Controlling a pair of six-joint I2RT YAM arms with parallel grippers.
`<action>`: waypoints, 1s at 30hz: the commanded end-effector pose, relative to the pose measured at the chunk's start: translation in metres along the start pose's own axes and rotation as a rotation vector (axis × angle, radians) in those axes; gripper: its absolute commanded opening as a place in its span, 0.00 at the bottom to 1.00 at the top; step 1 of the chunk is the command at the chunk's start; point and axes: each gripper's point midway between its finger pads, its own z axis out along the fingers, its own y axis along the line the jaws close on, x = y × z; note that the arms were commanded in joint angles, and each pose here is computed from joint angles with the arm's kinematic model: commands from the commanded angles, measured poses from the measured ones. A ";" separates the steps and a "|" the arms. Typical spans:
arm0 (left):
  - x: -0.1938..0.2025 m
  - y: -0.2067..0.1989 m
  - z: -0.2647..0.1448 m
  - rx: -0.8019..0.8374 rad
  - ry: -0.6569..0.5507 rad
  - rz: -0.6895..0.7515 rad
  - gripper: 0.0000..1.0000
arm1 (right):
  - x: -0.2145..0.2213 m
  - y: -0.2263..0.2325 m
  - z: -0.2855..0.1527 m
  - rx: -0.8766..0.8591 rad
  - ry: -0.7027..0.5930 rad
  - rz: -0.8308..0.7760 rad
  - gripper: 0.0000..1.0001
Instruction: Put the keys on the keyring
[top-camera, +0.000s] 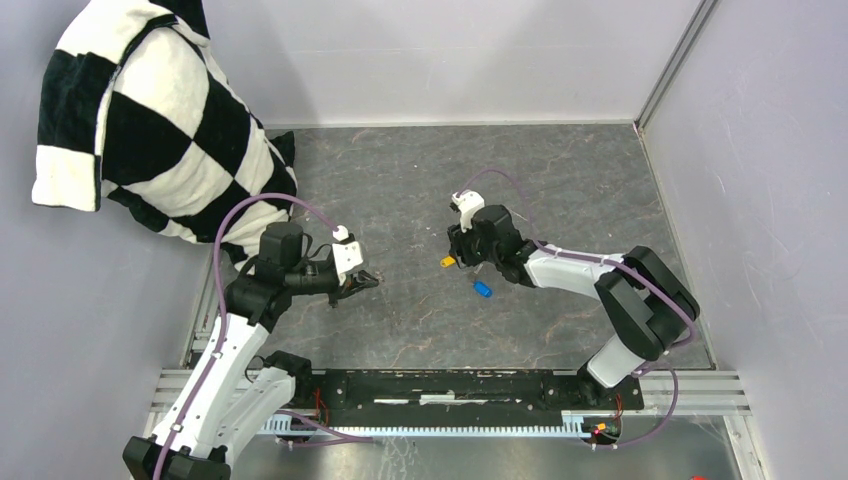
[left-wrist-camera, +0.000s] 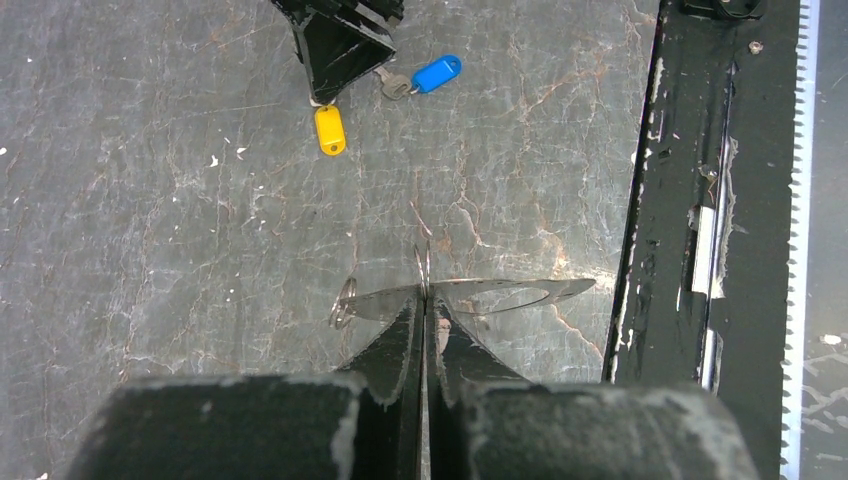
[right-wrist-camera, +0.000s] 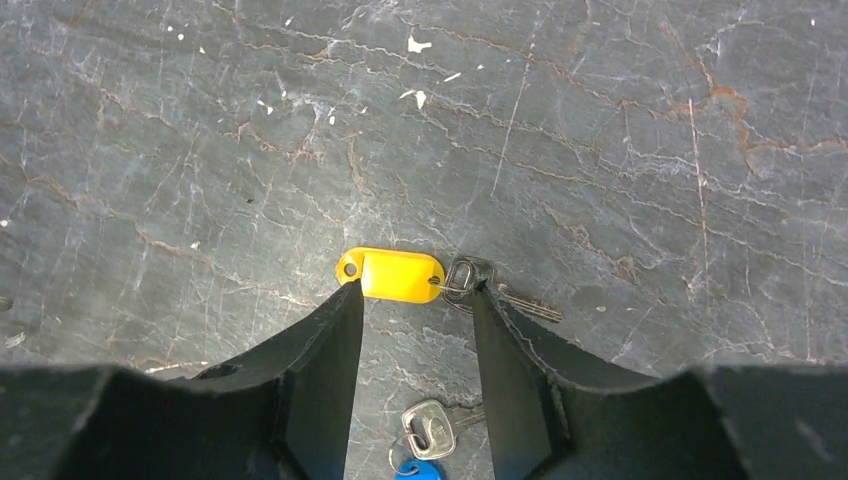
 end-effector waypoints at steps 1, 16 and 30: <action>-0.020 0.003 -0.004 -0.008 -0.037 0.016 0.02 | -0.009 -0.001 0.004 0.042 -0.004 0.094 0.52; -0.025 0.003 -0.007 -0.020 -0.046 0.038 0.02 | 0.007 -0.002 0.022 0.168 0.078 0.137 0.43; -0.026 -0.001 -0.010 -0.020 -0.053 0.057 0.02 | 0.004 -0.006 0.030 0.201 0.056 0.155 0.37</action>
